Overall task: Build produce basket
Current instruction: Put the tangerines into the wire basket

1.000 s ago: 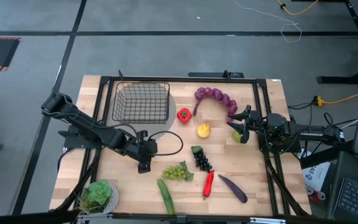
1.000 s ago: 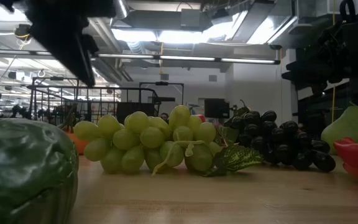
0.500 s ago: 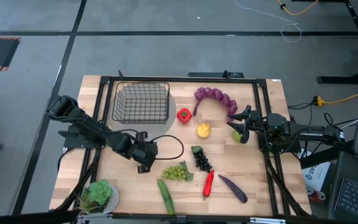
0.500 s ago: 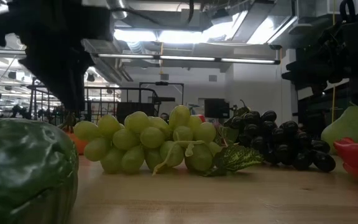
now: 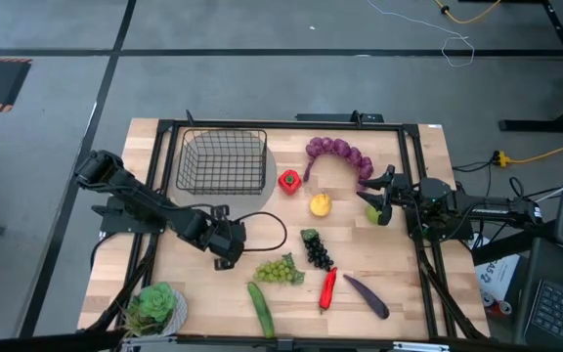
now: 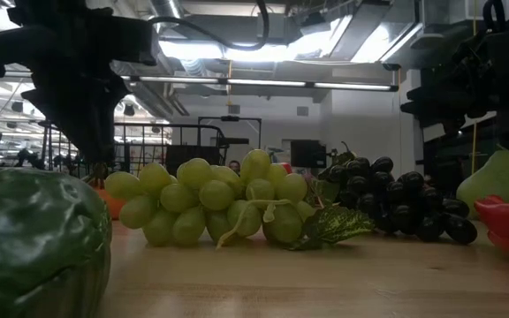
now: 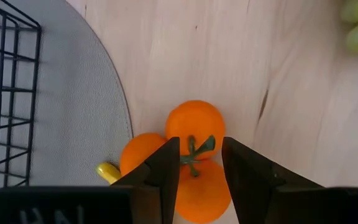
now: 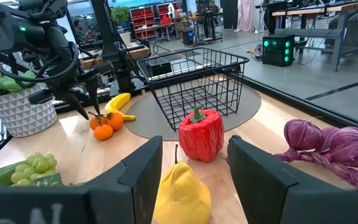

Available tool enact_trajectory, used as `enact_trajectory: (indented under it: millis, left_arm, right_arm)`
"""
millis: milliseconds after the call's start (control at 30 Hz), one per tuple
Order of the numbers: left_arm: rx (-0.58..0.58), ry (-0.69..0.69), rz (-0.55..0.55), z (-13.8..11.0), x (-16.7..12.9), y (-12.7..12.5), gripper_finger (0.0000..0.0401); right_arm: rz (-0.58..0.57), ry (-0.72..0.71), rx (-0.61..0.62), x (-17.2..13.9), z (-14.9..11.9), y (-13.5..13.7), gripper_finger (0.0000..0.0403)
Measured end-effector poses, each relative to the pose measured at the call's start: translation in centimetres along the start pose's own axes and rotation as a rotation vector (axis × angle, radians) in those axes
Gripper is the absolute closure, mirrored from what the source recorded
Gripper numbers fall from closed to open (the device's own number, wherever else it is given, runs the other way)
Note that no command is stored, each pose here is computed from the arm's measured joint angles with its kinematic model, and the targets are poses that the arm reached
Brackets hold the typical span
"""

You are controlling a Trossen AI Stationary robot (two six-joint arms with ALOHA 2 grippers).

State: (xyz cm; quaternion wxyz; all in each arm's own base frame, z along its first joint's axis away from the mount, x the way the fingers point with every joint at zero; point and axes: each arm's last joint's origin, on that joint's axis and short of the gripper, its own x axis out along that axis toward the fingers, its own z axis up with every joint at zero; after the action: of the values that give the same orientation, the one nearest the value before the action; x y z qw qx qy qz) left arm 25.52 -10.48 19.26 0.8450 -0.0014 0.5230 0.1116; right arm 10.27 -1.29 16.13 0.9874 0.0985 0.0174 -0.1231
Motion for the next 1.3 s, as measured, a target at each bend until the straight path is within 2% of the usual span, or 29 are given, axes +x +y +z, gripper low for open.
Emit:
enact_trajectory:
  millis: [267, 400, 567, 733, 900, 1033, 1167, 1233, 1300]
  left_arm:
    - [-0.018, -0.002, 0.003, 0.0, 0.0, 0.0, 0.0291]
    - [-0.019, -0.002, 0.003, 0.0, 0.0, 0.0, 0.0320]
    - [-0.021, -0.005, 0.001, 0.0, 0.0, 0.0, 0.0385]
    - [-0.023, -0.012, 0.003, 0.1, 0.0, 0.0, 0.0394]
    - [-0.045, -0.149, -0.022, 1.6, -0.4, -0.6, 0.0398]
    - [0.029, -0.300, -0.033, 4.5, -2.7, -1.2, 0.0399]
    - [0.176, -0.439, 0.099, 7.3, -5.5, -1.1, 0.0400]
    - [0.220, -0.503, 0.236, 8.5, -7.0, -0.9, 0.0400]
    - [0.210, -0.552, 0.410, 9.5, -8.4, -0.4, 0.0400]
  right_arm:
    - [0.001, 0.001, 0.000, 0.0, 0.0, 0.0, 0.0219]
    - [0.001, 0.001, 0.000, 0.0, 0.0, 0.0, 0.0219]
    - [0.001, 0.001, 0.000, 0.0, 0.0, 0.0, 0.0219]
    - [0.001, 0.000, 0.000, 0.0, 0.0, 0.0, 0.0219]
    - [-0.001, 0.000, -0.002, 0.0, 0.0, 0.0, 0.0219]
    - [-0.001, 0.000, 0.000, 0.0, 0.0, 0.0, 0.0219]
    - [-0.001, 0.000, -0.001, 0.0, 0.0, 0.0, 0.0219]
    - [-0.001, 0.000, -0.001, 0.0, 0.0, 0.0, 0.0219]
    - [0.000, 0.001, -0.001, 0.0, 0.0, 0.0, 0.0219]
